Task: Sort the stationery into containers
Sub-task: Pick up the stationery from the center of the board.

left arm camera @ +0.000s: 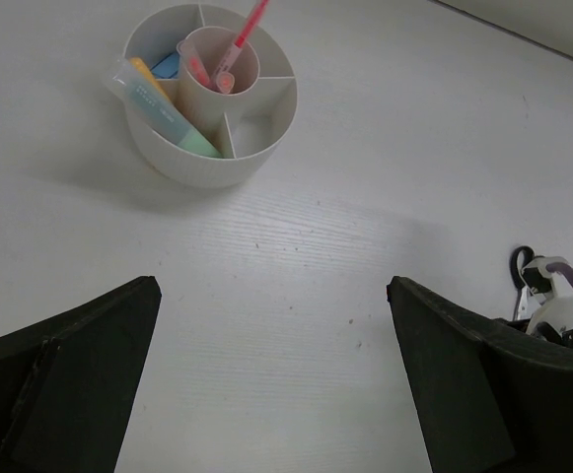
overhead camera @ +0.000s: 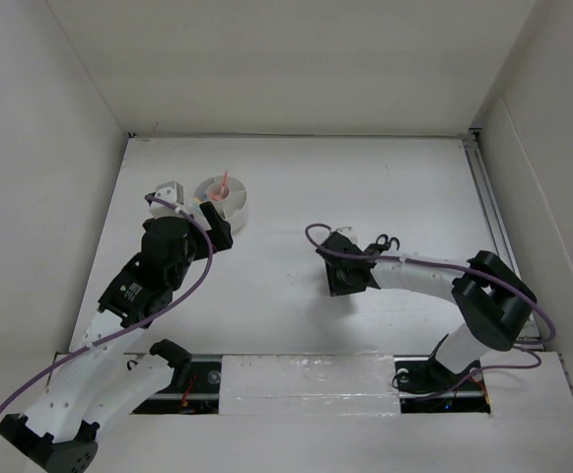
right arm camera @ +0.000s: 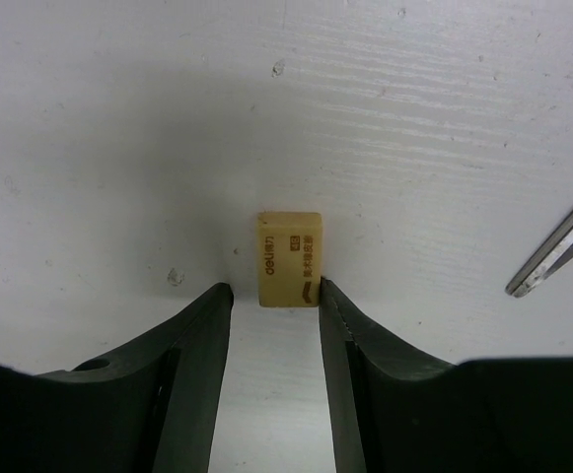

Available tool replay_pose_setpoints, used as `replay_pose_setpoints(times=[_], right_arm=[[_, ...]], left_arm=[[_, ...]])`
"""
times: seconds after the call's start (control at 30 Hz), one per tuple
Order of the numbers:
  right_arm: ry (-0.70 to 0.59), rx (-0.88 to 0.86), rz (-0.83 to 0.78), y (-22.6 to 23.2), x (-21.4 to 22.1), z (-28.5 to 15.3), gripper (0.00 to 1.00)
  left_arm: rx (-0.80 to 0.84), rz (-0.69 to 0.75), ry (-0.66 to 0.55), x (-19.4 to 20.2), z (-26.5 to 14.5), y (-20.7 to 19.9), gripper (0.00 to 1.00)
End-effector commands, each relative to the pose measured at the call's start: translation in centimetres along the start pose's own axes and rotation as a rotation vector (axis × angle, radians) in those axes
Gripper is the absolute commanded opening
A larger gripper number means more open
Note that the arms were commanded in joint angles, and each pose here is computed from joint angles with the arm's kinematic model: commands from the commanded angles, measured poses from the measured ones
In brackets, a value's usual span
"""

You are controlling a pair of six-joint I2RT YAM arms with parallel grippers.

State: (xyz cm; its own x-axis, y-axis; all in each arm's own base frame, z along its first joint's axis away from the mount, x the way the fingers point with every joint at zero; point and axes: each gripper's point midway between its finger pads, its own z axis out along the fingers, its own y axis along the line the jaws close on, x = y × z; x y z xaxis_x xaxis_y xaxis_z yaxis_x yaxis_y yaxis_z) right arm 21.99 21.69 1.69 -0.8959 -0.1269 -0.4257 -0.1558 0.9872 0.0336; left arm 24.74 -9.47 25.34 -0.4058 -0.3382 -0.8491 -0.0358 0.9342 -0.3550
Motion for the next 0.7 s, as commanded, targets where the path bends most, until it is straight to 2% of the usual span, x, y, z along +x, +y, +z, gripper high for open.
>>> replay_pose_setpoints(times=[0.0,0.27,0.33,0.67], right_arm=[[0.036,-0.01,0.037,-0.2,1.4,2.0,0.46],[0.051,0.009,0.041,-0.9,1.5,2.5,0.46],[0.051,0.009,0.041,-0.9,1.5,2.5,0.42],[0.066,0.039,0.054,-1.4,2.3,1.3,0.45]], left_arm=[[0.024,0.001,-0.035,-0.8,-0.1,-0.4,1.0],[0.032,0.001,-0.03,-0.8,-0.2,-0.6,1.0],[0.032,0.001,-0.03,-0.8,-0.2,-0.6,1.0],[0.027,0.005,-0.023,-0.6,0.1,-0.5,1.0]])
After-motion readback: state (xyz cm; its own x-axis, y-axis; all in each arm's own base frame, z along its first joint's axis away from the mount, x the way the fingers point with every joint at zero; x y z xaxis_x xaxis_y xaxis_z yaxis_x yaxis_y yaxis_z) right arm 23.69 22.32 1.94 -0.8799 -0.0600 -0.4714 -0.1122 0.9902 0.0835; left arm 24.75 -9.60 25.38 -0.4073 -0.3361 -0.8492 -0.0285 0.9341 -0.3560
